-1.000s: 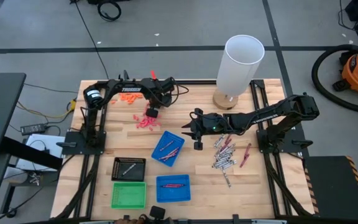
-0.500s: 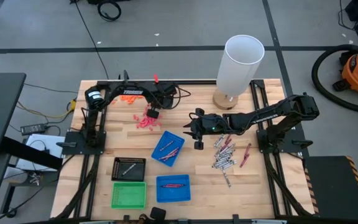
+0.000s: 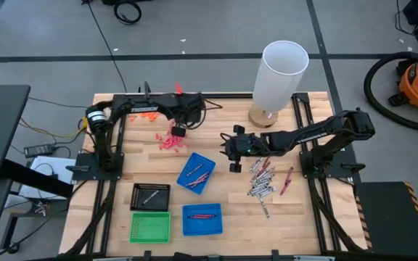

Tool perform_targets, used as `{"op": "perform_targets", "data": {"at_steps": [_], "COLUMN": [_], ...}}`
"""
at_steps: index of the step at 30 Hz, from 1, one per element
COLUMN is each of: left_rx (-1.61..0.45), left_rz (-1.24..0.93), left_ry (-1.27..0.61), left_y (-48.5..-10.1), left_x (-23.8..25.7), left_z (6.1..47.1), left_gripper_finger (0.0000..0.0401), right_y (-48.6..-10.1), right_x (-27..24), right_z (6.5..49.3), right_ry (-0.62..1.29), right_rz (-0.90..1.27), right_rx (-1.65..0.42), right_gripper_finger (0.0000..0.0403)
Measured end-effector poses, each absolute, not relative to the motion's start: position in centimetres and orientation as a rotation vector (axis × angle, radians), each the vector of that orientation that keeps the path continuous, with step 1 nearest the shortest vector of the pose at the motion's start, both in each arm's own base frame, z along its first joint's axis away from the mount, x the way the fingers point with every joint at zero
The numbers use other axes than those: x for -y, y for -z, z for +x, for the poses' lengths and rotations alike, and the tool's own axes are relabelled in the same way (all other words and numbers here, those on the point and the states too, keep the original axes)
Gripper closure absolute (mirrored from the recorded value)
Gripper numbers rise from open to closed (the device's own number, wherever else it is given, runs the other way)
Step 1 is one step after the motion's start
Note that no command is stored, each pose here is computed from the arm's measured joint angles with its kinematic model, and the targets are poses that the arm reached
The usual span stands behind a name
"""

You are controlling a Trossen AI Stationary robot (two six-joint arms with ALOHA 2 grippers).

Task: Sort crayons
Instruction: Put the pink crayon into the top blue bin

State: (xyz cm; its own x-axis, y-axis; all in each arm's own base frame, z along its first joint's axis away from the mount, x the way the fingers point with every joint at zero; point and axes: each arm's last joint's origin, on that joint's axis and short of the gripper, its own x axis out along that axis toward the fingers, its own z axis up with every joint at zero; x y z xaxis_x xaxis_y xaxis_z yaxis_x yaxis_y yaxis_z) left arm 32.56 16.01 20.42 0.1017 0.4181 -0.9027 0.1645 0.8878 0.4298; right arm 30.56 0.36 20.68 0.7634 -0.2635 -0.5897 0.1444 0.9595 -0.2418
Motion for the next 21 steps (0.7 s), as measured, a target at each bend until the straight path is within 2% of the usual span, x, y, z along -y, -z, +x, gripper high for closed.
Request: {"op": "perform_targets", "data": {"at_steps": [4, 11, 15, 21], "left_rx": [-1.317, -1.066, -1.051, -1.103], "left_rz": [0.352, 0.006, -0.198, -0.243], "left_ry": [-0.175, 0.027, 0.113, 0.163], "left_y": [-23.5, -27.0, -26.9, -25.9], "left_x": [-14.4, -10.1, -7.8, -3.0], "left_z": [32.0, 31.8, 32.4, 33.8], "left_gripper_finger": [0.0385, 0.0385, 0.0385, 0.0385], "right_y": [-21.0, -20.7, -20.7, -20.7], "right_x": [-0.2, -0.1, -0.1, -0.1], "right_z": [29.9, 29.4, 29.4, 29.4], "right_ry": [0.271, 0.312, 0.322, 0.326], "right_rz": [-0.179, -0.164, -0.156, -0.142], "right_rx": [-0.698, -0.744, -0.742, -0.741], "right_gripper_finger": [0.0277, 0.0277, 0.0277, 0.0277]}}
